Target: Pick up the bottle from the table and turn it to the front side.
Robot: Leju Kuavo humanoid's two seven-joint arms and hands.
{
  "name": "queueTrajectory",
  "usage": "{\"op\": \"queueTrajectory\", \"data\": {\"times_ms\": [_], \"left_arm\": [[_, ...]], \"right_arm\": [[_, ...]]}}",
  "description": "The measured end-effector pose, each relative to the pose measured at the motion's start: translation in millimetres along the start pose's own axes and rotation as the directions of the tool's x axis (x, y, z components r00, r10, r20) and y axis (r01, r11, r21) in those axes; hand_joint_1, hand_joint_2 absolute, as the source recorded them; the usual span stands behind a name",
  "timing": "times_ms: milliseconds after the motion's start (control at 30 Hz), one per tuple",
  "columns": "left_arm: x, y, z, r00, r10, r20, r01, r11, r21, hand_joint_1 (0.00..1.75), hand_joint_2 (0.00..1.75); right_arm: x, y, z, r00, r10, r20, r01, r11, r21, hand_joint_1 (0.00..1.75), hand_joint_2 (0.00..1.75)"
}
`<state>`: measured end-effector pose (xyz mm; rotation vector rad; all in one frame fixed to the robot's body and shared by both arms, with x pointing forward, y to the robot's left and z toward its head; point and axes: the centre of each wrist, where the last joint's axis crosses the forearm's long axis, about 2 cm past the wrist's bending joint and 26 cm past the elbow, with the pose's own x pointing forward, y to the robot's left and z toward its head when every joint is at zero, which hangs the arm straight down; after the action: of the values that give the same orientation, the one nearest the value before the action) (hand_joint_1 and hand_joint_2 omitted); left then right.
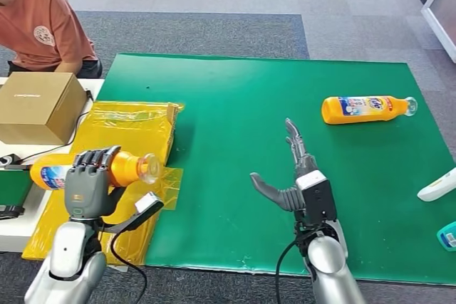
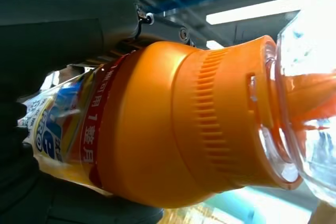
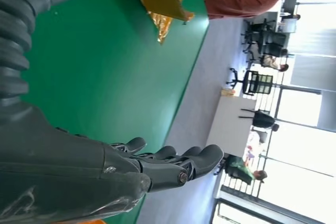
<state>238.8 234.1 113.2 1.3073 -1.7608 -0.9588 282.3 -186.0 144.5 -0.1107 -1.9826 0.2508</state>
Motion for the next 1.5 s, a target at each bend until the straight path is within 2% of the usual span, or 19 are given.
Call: {"op": "queueTrajectory", "data": {"times_ms": [100,167,200,300,333,367,600,767,1100,1133,1167,1200,1267,1300,1333,1400,1433,1500], "left_arm": [[-12,-27,2,1.0,-0.005,0.0,0.005,0.995,-0.103,1.75,1.75],[-18,-42,4,1.0,-0.009,0.012,0.011,0.987,-0.162,1.61,1.75],[-21,-48,5,1.0,-0.013,0.019,0.016,0.982,-0.187,1.41,1.75],[-27,-62,7,0.999,-0.021,0.038,0.029,0.97,-0.24,0.3,1.75],[-29,-64,8,0.999,-0.022,0.042,0.032,0.968,-0.251,0.05,1.75],[-30,-67,8,0.999,-0.022,0.046,0.033,0.965,-0.259,0.0,1.75],[-32,-73,12,0.999,0.011,0.039,0.001,0.959,-0.285,0.0,1.75],[-27,-70,18,0.995,0.092,0.024,-0.082,0.956,-0.28,0.0,1.75],[-6,-40,24,0.951,0.307,0.019,-0.298,0.934,-0.196,0.0,1.75],[-3,-36,24,0.93,0.368,0.013,-0.36,0.915,-0.18,0.0,1.75],[1,-30,24,0.883,0.47,-0.001,-0.464,0.871,-0.161,0.0,1.75],[5,-24,24,0.802,0.597,-0.018,-0.593,0.793,-0.137,0.0,1.75],[15,-10,24,0.512,0.858,-0.045,-0.858,0.507,-0.085,0.0,1.75],[20,-3,25,0.324,0.945,-0.049,-0.945,0.321,-0.066,0.0,1.75],[25,5,26,0.119,0.992,-0.038,-0.992,0.117,-0.051,0.0,1.75],[31,19,29,-0.209,0.978,0.004,-0.977,-0.209,-0.049,0.0,1.75],[33,24,31,-0.306,0.952,0.019,-0.951,-0.305,-0.057,0.0,1.75],[35,28,34,-0.409,0.912,0.023,-0.911,-0.406,-0.073,0.0,1.75]], "right_arm": [[6,-3,-5,0.999,-0.021,0.032,0.021,1.0,0.001,0.0,1.75],[10,-3,-8,0.998,-0.03,0.055,0.03,1.0,0.005,0.0,1.75],[13,-3,-9,0.997,-0.036,0.067,0.035,0.999,0.009,0.0,1.75],[20,-1,-12,0.994,-0.051,0.101,0.049,0.999,0.019,0.0,1.75],[23,0,-13,0.992,-0.055,0.111,0.053,0.998,0.023,0.0,1.75],[25,1,-14,0.991,-0.058,0.12,0.056,0.998,0.027,0.0,1.75],[37,7,-17,0.983,-0.074,0.166,0.067,0.997,0.05,0.0,1.75],[38,9,-16,0.983,-0.076,0.169,0.067,0.996,0.057,0.0,1.75],[36,11,-9,0.986,-0.067,0.151,0.059,0.997,0.056,0.0,1.75],[36,11,-8,0.987,-0.064,0.148,0.057,0.997,0.055,0.0,1.75],[35,11,-6,0.988,-0.061,0.143,0.054,0.997,0.054,0.0,1.75],[34,11,-3,0.989,-0.058,0.136,0.051,0.997,0.054,0.0,1.75],[33,12,3,0.99,-0.068,0.121,0.06,0.996,0.067,0.0,1.75],[32,12,7,0.99,-0.093,0.11,0.084,0.993,0.088,0.0,1.75],[30,13,11,0.986,-0.135,0.097,0.123,0.985,0.118,0.0,1.75],[27,16,21,0.967,-0.248,0.063,0.234,0.955,0.18,0.0,1.75],[25,17,26,0.952,-0.302,0.047,0.286,0.936,0.203,0.0,1.75],[23,19,32,0.926,-0.377,0.024,0.362,0.905,0.224,0.0,1.75]]}}
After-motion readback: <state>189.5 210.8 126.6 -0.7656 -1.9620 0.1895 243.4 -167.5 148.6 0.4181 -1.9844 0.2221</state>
